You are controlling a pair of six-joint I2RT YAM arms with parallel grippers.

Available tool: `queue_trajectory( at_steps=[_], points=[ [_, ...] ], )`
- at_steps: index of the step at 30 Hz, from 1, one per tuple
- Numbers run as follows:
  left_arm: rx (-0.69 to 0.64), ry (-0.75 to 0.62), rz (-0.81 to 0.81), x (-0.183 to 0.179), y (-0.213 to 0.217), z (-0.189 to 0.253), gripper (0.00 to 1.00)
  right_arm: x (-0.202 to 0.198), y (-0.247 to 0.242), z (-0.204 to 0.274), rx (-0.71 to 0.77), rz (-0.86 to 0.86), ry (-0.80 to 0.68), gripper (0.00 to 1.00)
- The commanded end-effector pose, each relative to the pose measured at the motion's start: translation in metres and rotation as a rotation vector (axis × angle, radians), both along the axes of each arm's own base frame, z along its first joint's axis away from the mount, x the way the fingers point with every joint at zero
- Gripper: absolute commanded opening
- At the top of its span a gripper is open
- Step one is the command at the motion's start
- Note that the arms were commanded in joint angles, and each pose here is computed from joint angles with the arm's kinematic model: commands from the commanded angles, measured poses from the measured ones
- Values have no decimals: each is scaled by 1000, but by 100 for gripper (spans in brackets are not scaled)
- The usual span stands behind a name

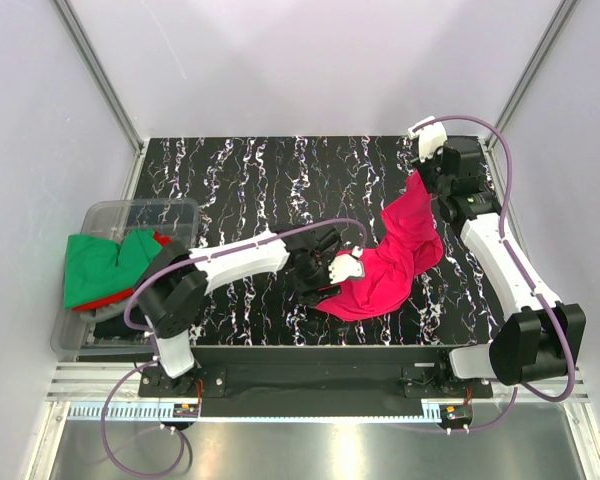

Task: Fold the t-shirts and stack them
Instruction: Flatten the tshirt out

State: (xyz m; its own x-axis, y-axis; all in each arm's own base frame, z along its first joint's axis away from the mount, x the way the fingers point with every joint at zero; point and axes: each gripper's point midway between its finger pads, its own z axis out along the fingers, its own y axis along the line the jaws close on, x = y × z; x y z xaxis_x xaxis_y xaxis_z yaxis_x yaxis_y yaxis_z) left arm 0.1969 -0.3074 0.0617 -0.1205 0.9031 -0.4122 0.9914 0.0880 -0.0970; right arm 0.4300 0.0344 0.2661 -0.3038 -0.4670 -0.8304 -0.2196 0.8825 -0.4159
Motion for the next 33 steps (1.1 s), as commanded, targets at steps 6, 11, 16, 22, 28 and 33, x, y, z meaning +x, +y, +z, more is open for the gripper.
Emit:
queue_trajectory(
  at_steps=[6, 11, 16, 22, 28, 33],
  points=[
    [40, -4, 20, 18, -16, -28, 52, 1, 0, 31, 20, -1, -105, 0],
    [55, -25, 28, 25, -19, -31, 27, -3, -4, 29, 20, -20, -106, 0],
    [34, -74, 39, 31, -17, -13, 0, -7, -5, 31, 27, -25, -118, 0],
    [-81, -328, 100, 63, 22, 101, 0, -10, -18, 91, 63, -86, -260, 0],
    [-209, -681, 135, 83, 75, 230, 0, -30, -8, 175, 193, -43, -433, 0],
    [-252, -782, 191, 79, 93, 276, 0, -64, -2, 195, 225, 13, -463, 0]
  ],
)
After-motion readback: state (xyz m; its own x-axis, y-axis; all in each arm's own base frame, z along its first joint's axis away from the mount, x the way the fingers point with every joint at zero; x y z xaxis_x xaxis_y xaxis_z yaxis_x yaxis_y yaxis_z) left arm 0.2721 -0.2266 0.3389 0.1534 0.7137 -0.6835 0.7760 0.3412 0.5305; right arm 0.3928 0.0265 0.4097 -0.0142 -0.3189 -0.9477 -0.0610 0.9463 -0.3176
